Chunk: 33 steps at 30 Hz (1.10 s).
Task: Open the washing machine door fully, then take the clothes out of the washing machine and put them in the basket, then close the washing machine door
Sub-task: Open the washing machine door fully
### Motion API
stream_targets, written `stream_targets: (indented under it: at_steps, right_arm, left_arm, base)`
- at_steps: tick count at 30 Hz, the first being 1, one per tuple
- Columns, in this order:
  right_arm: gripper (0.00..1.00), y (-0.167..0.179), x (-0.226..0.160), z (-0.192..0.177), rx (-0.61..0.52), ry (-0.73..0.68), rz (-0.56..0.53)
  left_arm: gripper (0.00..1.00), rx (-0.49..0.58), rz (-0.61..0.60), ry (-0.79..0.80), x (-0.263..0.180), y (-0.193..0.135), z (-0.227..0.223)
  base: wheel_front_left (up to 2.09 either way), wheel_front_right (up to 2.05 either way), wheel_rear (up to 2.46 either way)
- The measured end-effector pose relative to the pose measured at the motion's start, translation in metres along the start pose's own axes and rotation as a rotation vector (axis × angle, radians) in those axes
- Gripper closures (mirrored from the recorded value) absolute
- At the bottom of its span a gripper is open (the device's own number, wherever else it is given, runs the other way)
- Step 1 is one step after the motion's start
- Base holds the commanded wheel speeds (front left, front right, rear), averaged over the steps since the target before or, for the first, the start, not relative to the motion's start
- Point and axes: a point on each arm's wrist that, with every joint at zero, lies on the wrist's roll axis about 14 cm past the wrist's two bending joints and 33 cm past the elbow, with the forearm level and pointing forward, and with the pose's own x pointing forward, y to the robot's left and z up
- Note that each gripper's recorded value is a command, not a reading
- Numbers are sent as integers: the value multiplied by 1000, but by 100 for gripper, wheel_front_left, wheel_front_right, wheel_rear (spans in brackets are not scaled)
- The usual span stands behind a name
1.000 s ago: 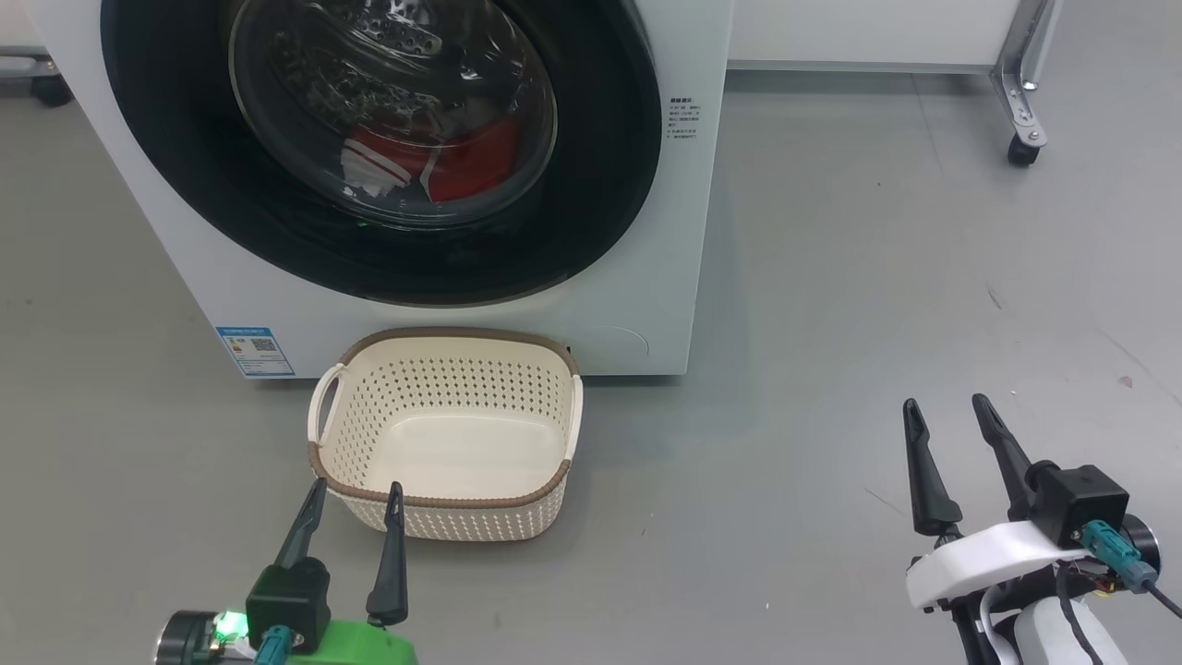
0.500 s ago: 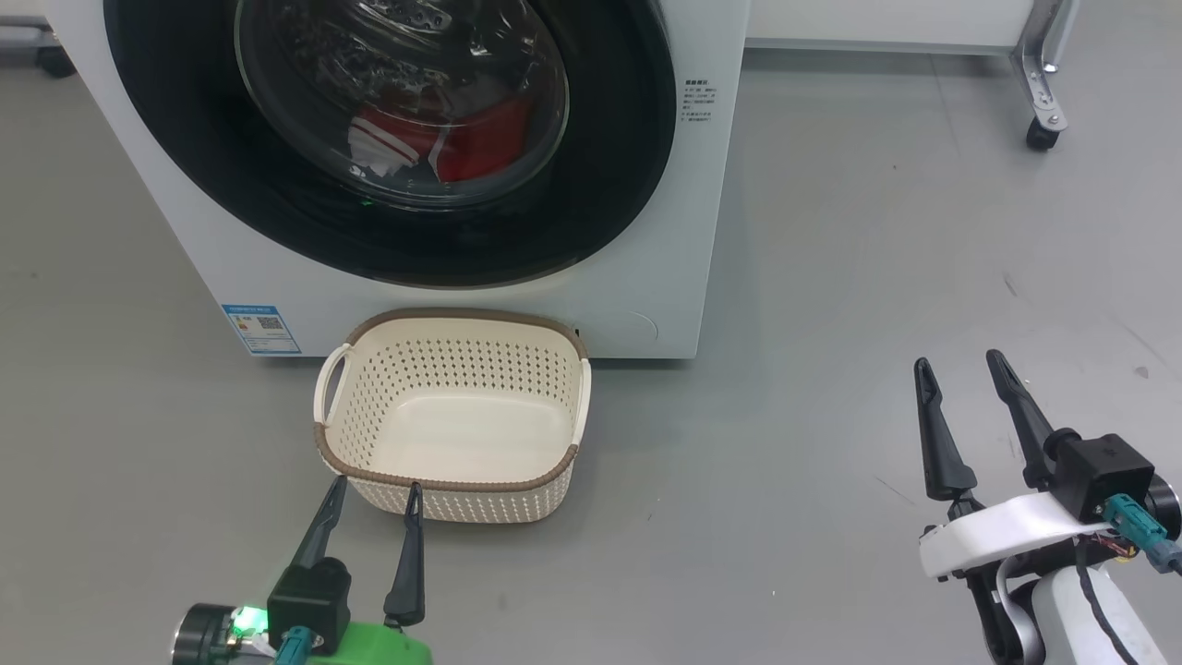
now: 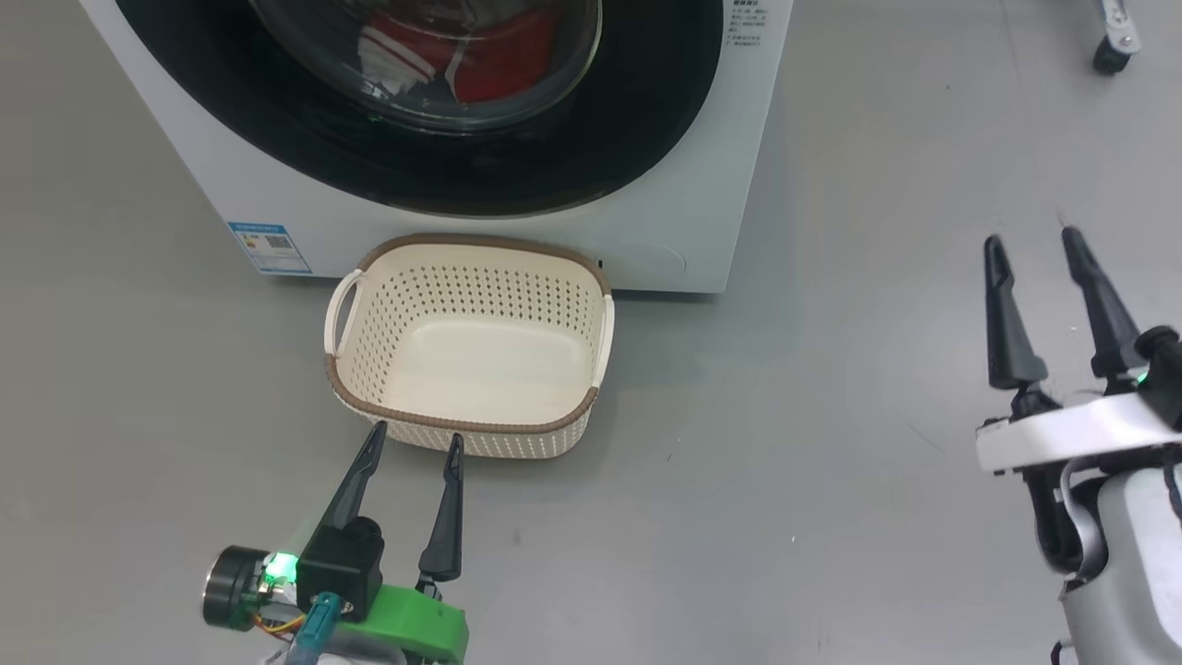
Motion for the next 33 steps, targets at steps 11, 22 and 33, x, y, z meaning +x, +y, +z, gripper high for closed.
stream_targets:
  at_steps: [11, 22, 33]
  right_arm:
    - [100, 1, 60, 4, 155, -17, 39]
    - [100, 1, 125, -16, 661, 44, 28]
    - [100, 5, 188, -25, 1001, 101, 111]
  left_arm:
    - [0, -22, -24, 12, 21, -5, -6]
    - [0, -45, -12, 36, 41, 1, -17]
    - [0, -48, 43, 75, 59, 25, -36]
  base:
    - [0, 0, 0]
    - [0, 0, 0]
    - [0, 0, 0]
